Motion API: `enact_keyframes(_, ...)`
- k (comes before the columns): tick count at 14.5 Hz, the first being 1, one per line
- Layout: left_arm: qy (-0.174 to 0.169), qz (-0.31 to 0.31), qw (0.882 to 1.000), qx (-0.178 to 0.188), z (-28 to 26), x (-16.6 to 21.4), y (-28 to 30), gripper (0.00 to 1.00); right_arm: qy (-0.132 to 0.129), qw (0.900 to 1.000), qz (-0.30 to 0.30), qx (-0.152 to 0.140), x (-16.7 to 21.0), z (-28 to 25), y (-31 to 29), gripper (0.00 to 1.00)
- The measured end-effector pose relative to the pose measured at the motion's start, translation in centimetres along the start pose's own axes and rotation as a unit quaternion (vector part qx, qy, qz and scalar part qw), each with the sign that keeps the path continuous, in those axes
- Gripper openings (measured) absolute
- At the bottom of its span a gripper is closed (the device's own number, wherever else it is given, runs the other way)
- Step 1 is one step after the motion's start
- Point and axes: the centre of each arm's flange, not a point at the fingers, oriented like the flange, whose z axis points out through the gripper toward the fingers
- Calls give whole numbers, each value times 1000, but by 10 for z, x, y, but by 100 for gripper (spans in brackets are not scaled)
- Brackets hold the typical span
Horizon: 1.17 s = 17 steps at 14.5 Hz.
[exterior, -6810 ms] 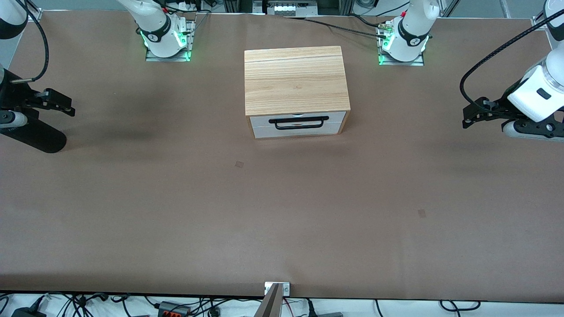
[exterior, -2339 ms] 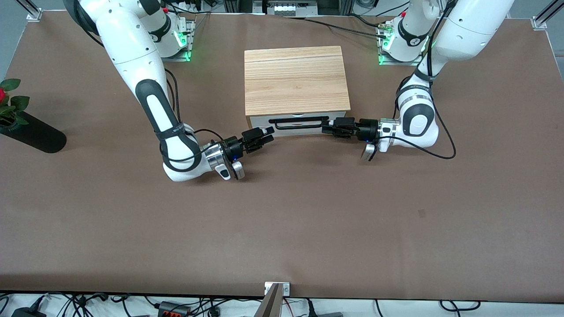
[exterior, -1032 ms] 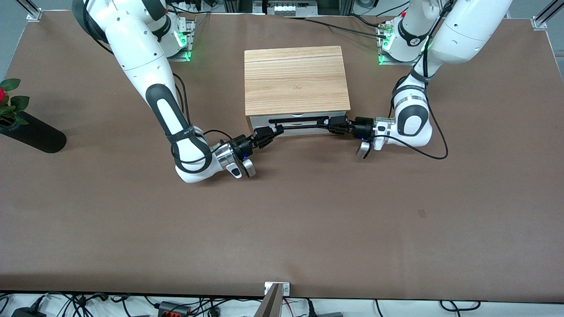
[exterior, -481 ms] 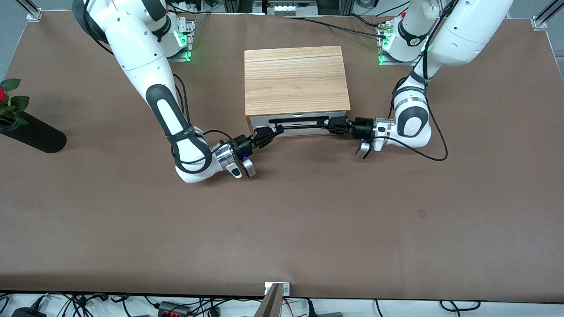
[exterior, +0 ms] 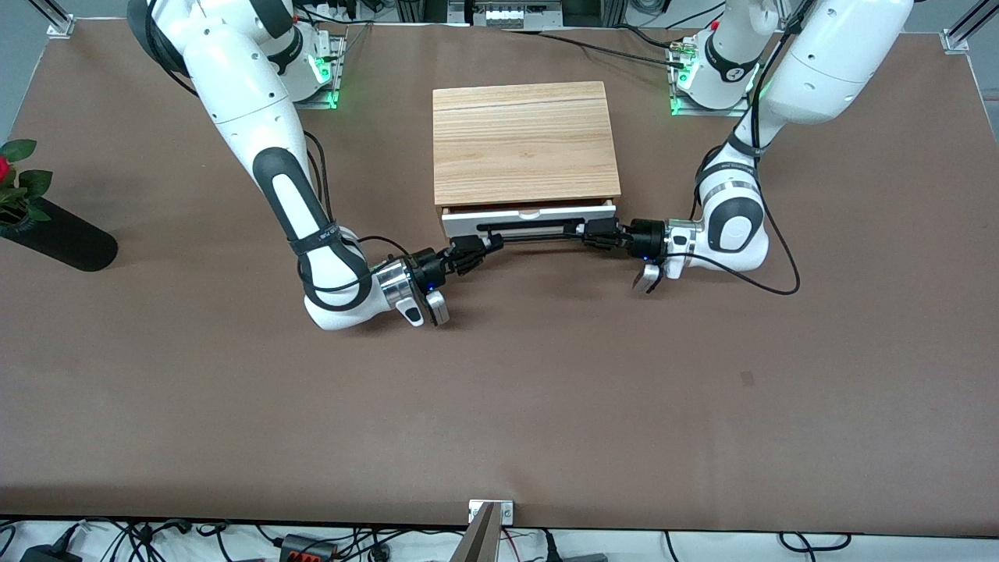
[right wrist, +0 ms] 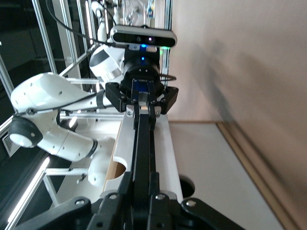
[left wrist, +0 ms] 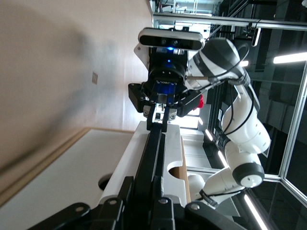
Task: Pull top drawer with both arms simultaneously
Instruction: 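Pull the handle outward with the left gripper and the right gripper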
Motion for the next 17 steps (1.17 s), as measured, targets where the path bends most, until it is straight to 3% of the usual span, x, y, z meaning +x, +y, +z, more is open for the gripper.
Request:
enact_keyframes(6, 17, -2, 1000, -12, -8, 49, 0, 20, 88, 995, -38, -10, 20, -18, -1, 18)
enact_keyframes(9, 21, 0, 1000, -15, -11, 60, 4, 20, 110, 993, -44, -10, 25, -21, -3, 18)
enact_keyframes(13, 23, -12, 1000, -12, -17, 61, -3, 20, 136, 989, -51, -4, 36, -40, -12, 49)
enact_keyframes(14, 22, -13, 1000, -12, -17, 62, -4, 20, 139, 989, -51, -5, 37, -42, -12, 63)
enact_keyframes(15, 23, -17, 1000, -13, -17, 62, -5, 24, 142, 989, -50, -9, 37, -44, -11, 70)
enact_keyframes(16, 23, -18, 999, -13, -18, 63, -4, 25, 147, 988, -49, -16, 38, -45, -10, 70)
enact_keyframes(17, 24, -19, 999, -13, -18, 64, -4, 32, 153, 987, -48, -23, 39, -47, -8, 70)
